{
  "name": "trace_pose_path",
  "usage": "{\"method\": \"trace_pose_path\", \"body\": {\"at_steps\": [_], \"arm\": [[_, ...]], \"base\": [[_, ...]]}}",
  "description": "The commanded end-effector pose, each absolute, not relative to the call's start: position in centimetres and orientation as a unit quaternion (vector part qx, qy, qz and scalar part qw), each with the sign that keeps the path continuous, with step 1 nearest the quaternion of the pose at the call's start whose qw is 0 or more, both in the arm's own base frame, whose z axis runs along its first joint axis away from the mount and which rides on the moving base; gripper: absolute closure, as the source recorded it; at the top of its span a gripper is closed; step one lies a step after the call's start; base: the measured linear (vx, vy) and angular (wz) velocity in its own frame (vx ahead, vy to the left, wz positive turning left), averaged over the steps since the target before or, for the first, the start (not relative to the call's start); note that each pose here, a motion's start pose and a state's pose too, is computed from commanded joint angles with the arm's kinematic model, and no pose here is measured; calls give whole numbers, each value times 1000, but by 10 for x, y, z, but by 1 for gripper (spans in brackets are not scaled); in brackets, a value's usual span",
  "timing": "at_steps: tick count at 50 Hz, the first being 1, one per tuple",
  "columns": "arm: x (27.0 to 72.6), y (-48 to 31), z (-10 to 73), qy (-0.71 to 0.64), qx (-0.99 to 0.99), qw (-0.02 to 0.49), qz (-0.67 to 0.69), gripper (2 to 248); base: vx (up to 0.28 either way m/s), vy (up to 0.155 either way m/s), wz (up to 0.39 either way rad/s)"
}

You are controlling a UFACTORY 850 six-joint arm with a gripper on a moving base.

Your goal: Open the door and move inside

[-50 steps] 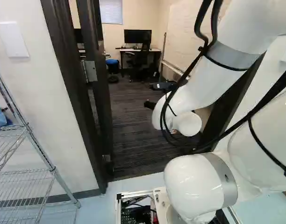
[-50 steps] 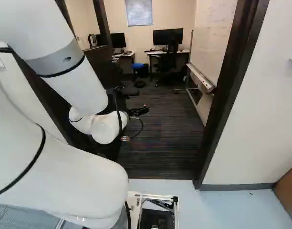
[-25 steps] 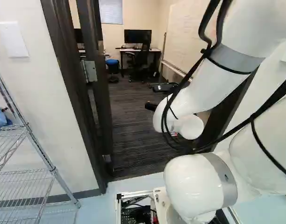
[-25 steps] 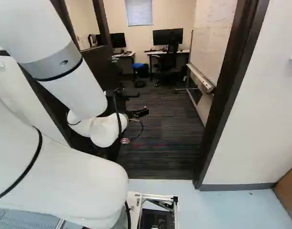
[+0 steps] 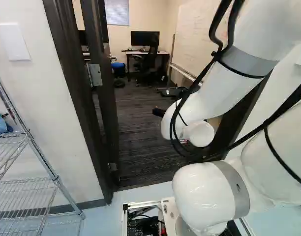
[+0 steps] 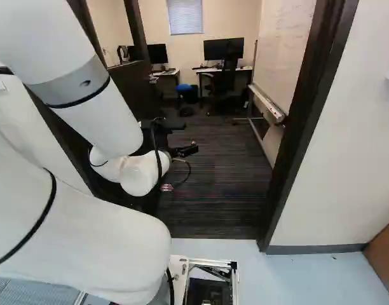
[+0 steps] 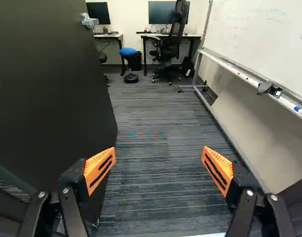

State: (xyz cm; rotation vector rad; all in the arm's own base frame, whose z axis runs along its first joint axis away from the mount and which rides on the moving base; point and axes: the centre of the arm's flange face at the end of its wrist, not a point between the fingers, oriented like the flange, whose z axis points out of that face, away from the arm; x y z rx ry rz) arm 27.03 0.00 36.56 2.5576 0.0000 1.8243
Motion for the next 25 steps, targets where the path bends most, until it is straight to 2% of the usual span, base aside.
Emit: {"method": "trace_pose_path", "body": {"at_steps": [13,25], "arm": [[270,0,366,0,814,0,581,3],[270,0,366,0,814,0,581,3]], "base": [[37,1,1],[117,2,3]]}}
